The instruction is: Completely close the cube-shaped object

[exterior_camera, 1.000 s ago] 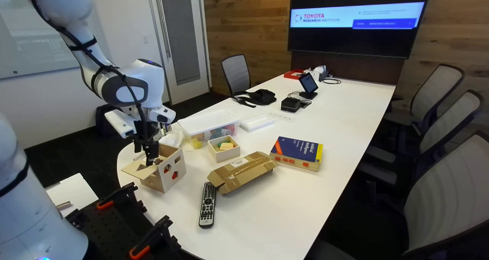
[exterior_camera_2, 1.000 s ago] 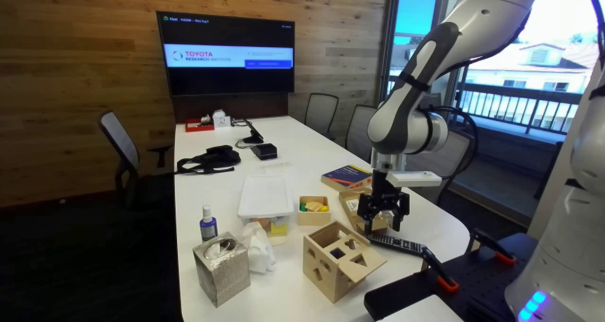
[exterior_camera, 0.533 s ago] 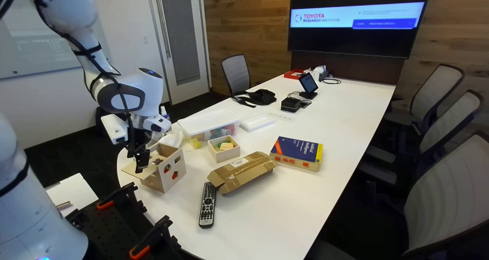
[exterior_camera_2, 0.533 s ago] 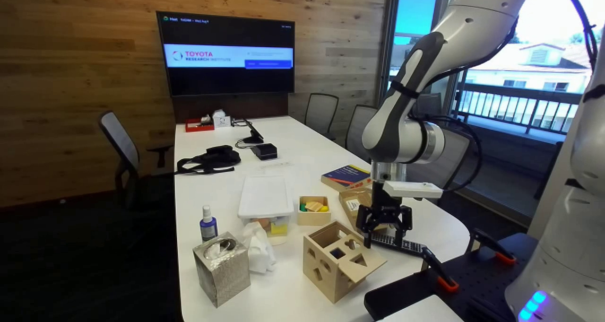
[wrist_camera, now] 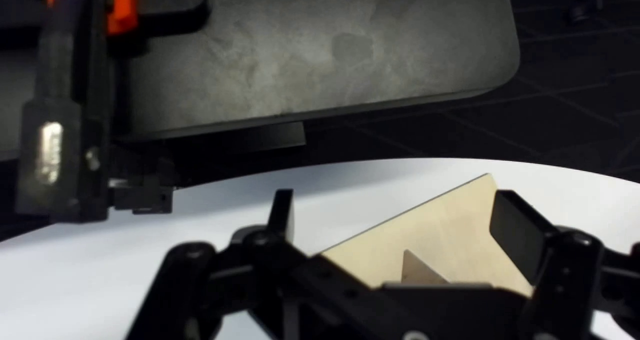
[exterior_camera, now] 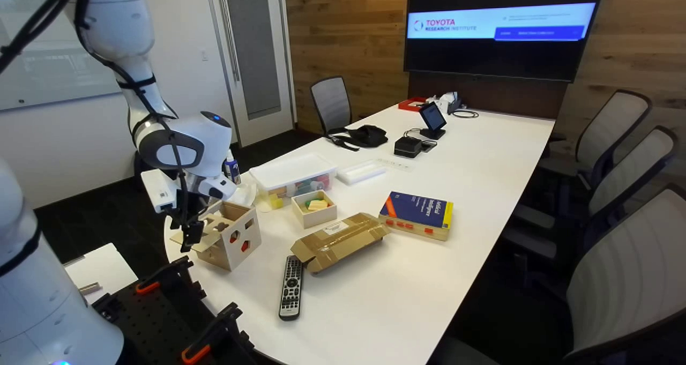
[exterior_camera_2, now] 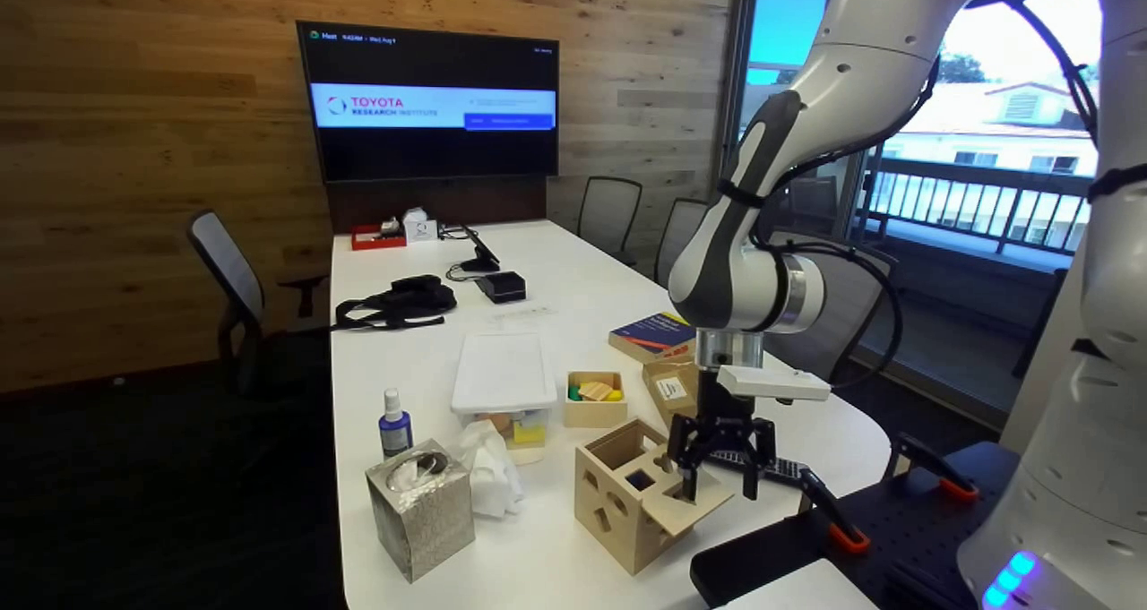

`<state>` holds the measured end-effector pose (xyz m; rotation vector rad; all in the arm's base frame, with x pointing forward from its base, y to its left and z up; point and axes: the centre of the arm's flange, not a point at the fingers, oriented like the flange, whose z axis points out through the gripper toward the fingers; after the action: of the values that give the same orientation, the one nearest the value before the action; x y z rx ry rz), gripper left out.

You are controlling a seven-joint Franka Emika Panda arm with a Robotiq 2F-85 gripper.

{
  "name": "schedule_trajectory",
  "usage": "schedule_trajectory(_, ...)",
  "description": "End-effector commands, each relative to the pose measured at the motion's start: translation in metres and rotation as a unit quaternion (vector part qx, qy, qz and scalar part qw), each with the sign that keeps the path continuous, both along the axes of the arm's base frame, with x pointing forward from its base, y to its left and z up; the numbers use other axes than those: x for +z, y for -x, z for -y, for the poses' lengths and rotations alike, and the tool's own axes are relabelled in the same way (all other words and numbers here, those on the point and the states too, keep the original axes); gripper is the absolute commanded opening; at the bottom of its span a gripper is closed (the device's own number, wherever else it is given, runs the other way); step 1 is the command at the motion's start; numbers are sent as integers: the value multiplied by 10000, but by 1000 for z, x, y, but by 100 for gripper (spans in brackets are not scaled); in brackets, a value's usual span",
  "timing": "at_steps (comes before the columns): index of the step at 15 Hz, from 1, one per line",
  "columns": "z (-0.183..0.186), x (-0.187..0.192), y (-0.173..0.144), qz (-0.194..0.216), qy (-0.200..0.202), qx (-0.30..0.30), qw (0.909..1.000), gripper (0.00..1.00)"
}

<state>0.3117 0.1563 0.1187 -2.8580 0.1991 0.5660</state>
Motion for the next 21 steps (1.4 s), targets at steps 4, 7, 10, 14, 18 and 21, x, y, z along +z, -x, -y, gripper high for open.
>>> schedule_trajectory(4,-28,-26,15,-181,-253,-97,9995,100)
schedule_trajectory(7,-35,-33,20,-212,-265,-75,9994,100)
schedule_trajectory(10,-35,-41,16,-190,-191,17,9996,100)
schedule_trajectory(14,-35,-50,8,-113,-71,196,9997,100)
schedule_trajectory(18,-40,-51,4,-42,16,511,9987,100)
schedule_trajectory(21,-40,-51,1,75,47,767,9970,100)
